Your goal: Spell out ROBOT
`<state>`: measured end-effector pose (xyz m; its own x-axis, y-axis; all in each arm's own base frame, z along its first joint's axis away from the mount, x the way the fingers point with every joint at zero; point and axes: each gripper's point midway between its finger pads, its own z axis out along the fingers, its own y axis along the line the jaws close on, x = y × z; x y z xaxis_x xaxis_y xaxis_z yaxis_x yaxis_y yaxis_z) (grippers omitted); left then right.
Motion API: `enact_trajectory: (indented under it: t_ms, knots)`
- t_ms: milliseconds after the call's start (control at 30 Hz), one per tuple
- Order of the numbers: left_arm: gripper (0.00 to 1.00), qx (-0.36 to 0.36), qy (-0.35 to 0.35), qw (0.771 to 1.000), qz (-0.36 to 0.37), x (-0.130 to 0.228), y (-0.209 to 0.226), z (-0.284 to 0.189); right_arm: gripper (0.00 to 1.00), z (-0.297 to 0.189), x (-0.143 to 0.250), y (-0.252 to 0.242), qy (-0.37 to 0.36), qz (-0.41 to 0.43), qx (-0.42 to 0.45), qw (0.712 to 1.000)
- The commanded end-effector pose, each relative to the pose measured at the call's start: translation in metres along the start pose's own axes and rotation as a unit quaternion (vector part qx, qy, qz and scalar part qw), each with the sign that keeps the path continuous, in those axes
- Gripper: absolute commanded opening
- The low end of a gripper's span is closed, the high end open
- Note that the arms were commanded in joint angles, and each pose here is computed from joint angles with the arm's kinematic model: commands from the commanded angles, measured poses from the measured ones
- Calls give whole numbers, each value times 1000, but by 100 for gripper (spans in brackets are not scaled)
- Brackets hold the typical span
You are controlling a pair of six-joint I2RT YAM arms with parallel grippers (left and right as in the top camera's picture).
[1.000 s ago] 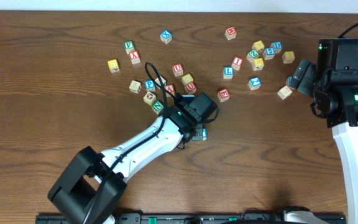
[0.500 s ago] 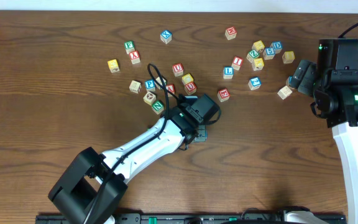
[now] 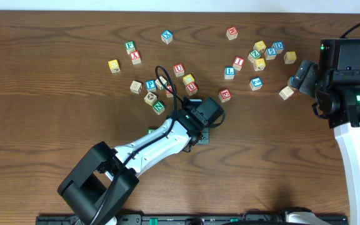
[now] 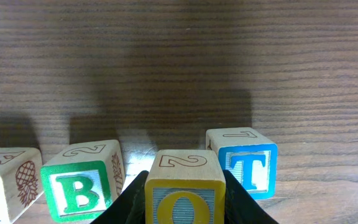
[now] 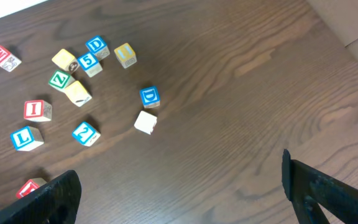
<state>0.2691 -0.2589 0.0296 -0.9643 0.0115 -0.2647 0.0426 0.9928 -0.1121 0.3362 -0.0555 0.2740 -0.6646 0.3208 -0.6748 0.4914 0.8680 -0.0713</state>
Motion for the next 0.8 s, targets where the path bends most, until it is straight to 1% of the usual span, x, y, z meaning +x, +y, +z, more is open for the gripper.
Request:
enact_trajectory:
  t_ms: [0,200,533,767]
  knots:
    - [10,-9,-1,1000,8,1,4,2,99,-4,-6,-3,-10,0,5,1000]
    - [10,-29,-21,999,8,-6,11,2,99,-4,-6,-3,-10,0,5,1000]
    - [10,-30,-20,999,8,-5,11,3,99,-4,-6,-3,-10,0,5,1000]
    - [10,-40,-9,999,10,-1,14,13,99,-4,-6,-3,-10,0,5,1000]
